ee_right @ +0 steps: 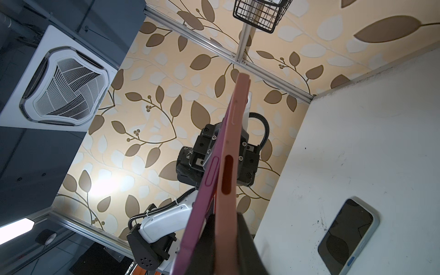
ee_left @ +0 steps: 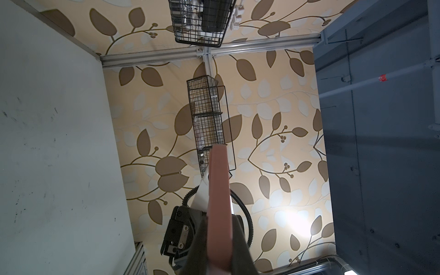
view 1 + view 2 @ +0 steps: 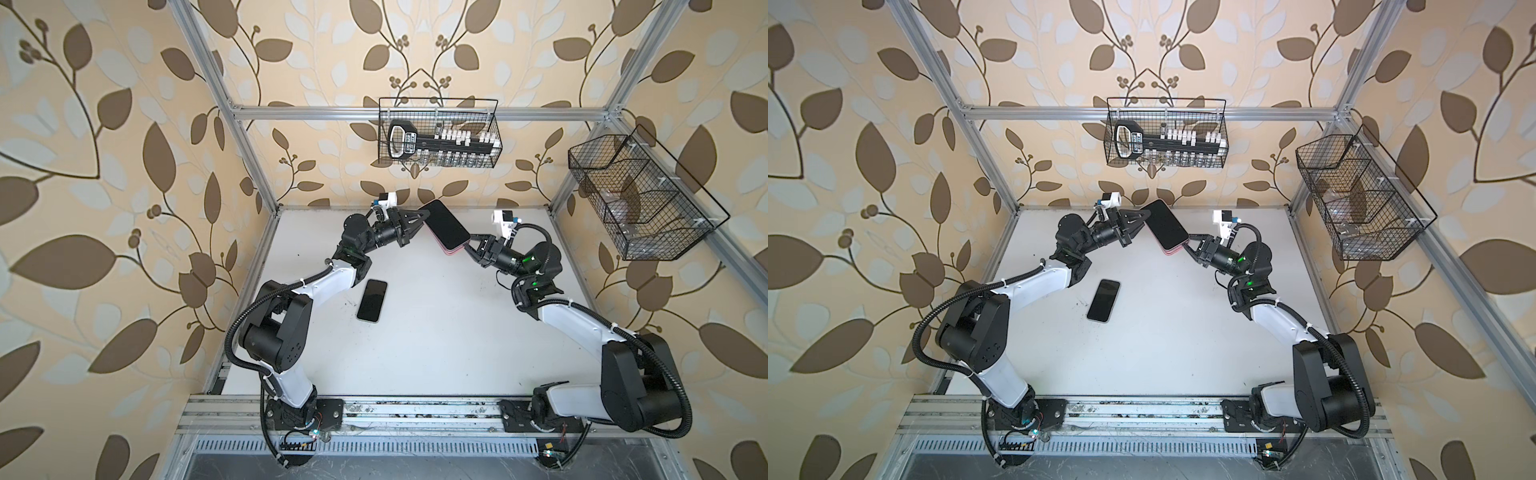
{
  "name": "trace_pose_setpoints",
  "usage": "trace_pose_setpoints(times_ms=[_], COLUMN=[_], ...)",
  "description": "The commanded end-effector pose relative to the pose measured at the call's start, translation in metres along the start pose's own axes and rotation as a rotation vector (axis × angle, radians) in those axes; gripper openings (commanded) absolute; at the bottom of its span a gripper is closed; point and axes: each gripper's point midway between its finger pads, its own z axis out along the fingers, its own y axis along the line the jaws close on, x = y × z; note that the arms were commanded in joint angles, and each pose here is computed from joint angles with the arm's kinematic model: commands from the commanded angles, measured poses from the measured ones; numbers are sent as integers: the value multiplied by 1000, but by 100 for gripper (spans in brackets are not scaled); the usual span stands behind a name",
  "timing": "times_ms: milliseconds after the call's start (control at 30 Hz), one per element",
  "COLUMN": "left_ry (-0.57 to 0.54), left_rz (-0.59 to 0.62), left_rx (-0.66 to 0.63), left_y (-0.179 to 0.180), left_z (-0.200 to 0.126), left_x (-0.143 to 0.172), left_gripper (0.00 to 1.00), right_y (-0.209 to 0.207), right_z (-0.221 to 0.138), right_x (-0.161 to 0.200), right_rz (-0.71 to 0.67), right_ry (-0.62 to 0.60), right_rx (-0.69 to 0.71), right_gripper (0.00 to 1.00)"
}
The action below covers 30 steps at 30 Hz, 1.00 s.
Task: Take the phone out of the phone case
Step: Remove the phone case from the phone.
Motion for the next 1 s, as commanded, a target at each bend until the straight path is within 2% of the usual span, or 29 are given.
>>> trace_pose_setpoints(times_ms=[0, 100, 400, 600, 700, 900, 967], left_ry=[-5, -8, -8, -9, -8, -7, -8], left_rz=[89, 85, 81, 86, 93, 95, 93], left_rx=[111, 105, 87, 83, 76, 78, 76], left_y=[-43, -40, -36, -38, -39, -41, -40], left_z=[1, 1, 0, -1, -2, -2, -2], left_x=[-6, -7, -6, -4, -4, -3, -3], left_gripper=[0, 0, 0, 16, 17, 34, 35], right_y=[1, -3, -13, -14, -14, -12, -11], right_z=[0, -1, -4, -7, -7, -8, -8], right_x=[3, 3, 1, -1, -2, -3, -3], right_rz=[11, 29, 122, 154, 161, 181, 188], right_ry=[-3, -13, -56, -77, -81, -89, -92], right_rx=[-15, -6, 1, 0, -2, -20, -28], right_gripper=[9, 1, 0, 0, 0, 0, 0])
